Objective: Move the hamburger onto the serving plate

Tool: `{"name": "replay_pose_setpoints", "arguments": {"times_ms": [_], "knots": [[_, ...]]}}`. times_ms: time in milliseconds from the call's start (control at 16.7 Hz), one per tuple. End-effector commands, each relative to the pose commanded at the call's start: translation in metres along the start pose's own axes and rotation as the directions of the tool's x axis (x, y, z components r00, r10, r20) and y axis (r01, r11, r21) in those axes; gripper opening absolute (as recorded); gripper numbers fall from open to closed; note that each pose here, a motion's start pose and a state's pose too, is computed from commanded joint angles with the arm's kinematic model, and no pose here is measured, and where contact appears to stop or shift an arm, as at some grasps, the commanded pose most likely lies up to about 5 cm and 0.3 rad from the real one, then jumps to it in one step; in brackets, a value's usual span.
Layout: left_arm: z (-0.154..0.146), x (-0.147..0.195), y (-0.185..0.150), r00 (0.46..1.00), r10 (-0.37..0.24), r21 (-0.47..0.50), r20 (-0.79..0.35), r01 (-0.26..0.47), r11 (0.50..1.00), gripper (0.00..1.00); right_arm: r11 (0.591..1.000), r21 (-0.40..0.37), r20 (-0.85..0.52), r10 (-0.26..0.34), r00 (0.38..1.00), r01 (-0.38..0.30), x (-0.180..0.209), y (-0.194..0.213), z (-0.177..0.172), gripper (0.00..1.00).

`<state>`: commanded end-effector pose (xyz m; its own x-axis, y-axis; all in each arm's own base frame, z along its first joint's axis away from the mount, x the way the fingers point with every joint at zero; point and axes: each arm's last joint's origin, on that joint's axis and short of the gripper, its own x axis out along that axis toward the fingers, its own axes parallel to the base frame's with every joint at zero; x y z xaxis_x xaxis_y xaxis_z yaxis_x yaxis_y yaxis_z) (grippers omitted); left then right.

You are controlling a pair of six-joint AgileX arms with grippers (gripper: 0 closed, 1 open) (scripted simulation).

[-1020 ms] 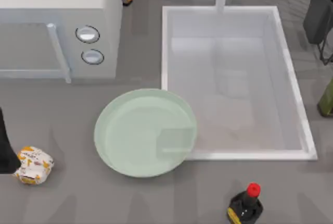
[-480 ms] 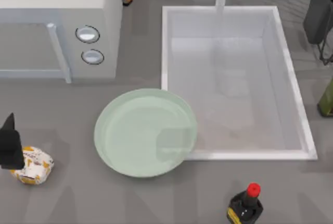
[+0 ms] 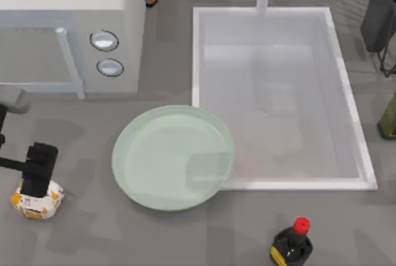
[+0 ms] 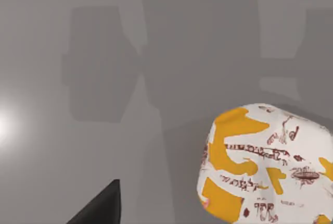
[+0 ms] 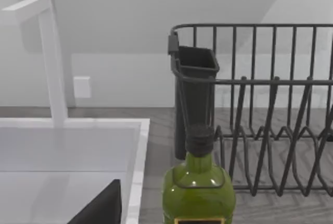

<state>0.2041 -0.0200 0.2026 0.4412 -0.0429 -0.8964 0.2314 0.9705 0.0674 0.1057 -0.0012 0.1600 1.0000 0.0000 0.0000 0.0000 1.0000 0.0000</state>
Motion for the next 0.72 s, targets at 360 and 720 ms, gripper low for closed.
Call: {"name": "replay_pose_setpoints", "arguments": {"times_ms": [360, 720], "knots": [[0.037, 0.046, -0.002, 0.924, -0.059, 0.065, -0.377, 0.09, 0.994, 1.0, 1.0, 0.0, 0.0, 0.0, 1.0, 0.0, 0.0, 0.0, 0.0, 1.0], [0.042, 0.055, -0.003, 0.898, -0.065, 0.073, -0.435, 0.107, 0.992, 1.0, 1.0, 0.0, 0.0, 0.0, 1.0, 0.0, 0.0, 0.0, 0.0, 1.0]]}}
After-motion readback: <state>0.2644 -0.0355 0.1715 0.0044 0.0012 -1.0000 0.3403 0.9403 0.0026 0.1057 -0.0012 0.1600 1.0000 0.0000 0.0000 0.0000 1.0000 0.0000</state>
